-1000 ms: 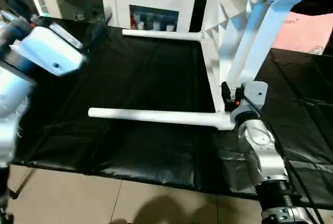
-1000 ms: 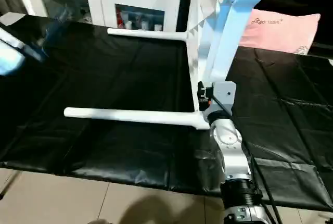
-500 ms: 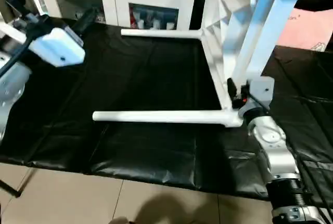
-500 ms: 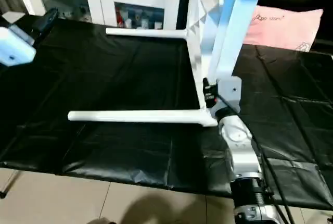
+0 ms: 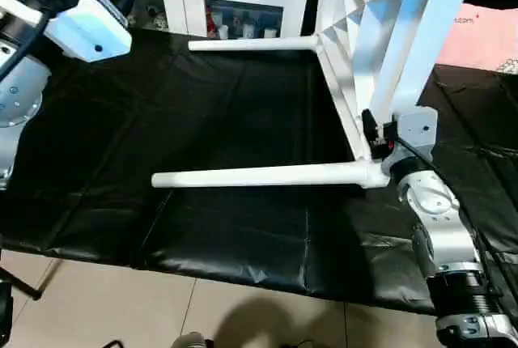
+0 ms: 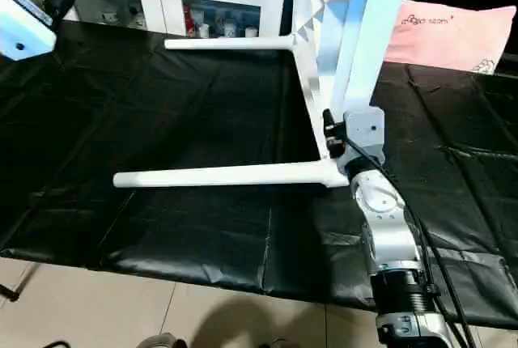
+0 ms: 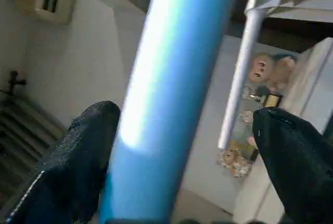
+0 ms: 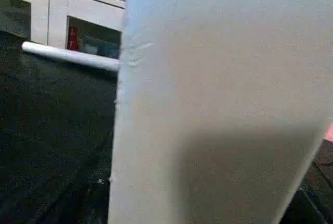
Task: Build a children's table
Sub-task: Flip table
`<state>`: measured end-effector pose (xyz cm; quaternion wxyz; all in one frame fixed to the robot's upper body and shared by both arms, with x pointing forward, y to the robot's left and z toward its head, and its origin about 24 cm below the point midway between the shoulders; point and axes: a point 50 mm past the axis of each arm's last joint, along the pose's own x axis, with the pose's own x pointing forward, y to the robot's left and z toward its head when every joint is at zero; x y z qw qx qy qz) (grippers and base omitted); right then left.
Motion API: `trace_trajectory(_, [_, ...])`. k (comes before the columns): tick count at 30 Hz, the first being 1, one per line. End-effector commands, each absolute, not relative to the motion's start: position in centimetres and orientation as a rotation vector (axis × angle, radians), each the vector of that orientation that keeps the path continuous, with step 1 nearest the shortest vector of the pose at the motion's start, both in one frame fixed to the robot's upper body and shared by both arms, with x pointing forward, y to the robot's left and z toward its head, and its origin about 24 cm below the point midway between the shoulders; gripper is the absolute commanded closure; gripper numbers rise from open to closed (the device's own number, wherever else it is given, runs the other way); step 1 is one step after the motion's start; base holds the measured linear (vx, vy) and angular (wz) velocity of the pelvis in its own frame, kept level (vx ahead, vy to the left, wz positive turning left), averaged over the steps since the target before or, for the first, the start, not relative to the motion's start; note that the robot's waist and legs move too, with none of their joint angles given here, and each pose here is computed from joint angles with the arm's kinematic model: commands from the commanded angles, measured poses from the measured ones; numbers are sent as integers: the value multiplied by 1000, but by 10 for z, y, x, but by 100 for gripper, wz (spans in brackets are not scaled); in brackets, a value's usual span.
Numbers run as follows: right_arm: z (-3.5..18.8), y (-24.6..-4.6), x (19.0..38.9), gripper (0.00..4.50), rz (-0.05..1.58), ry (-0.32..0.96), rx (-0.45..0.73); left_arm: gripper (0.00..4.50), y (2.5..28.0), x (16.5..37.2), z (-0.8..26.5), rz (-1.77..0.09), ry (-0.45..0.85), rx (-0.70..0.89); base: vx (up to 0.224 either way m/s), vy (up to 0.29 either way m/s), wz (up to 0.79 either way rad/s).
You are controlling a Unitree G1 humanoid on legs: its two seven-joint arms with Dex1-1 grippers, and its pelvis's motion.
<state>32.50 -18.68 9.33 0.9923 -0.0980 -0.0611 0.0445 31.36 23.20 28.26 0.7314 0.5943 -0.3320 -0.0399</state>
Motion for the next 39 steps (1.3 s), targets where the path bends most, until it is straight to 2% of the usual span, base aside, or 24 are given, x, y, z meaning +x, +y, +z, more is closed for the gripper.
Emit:
trace_trajectory(1, [137,-178,328,257,151,-316,-310,34,227,316,284,-123,-746,1292,0,0,0])
trace_trajectory(4, [142,-181,329,257,147,-325,-326,73,224,316,281,-139,-747,1286,0,0,0])
trace_trajectory(7, [148,-186,330,257,138,-338,-344,83,222,317,277,-151,-734,1273,0,0,0])
trace_trajectory(13, [174,-207,336,257,113,-385,-435,137,220,319,264,-183,-696,1223,0,0,0])
trace_trajectory(15, [189,-219,340,257,98,-402,-474,151,215,318,257,-204,-690,1197,0,0,0])
trace_trajectory(16, [189,-219,340,257,98,-402,-474,154,215,318,257,-204,-690,1197,0,0,0])
trace_trajectory(17, [215,-234,345,257,84,-429,-543,154,207,317,245,-235,-677,1155,0,0,0])
trace_trajectory(19, [220,-238,346,257,84,-433,-558,185,205,317,243,-241,-674,1144,0,0,0])
trace_trajectory(21, [241,-248,349,257,90,-446,-640,195,199,316,232,-251,-650,1097,0,0,0])
trace_trajectory(28, [283,-270,352,257,114,-419,-835,237,189,309,209,-256,-573,957,0,0,0])
trace_trajectory(34, [299,-272,352,257,215,-381,-895,295,185,307,194,-255,-493,838,0,0,0])
trace_trajectory(39, [316,-269,350,257,322,-374,-941,304,187,306,177,-238,-385,784,0,0,0])
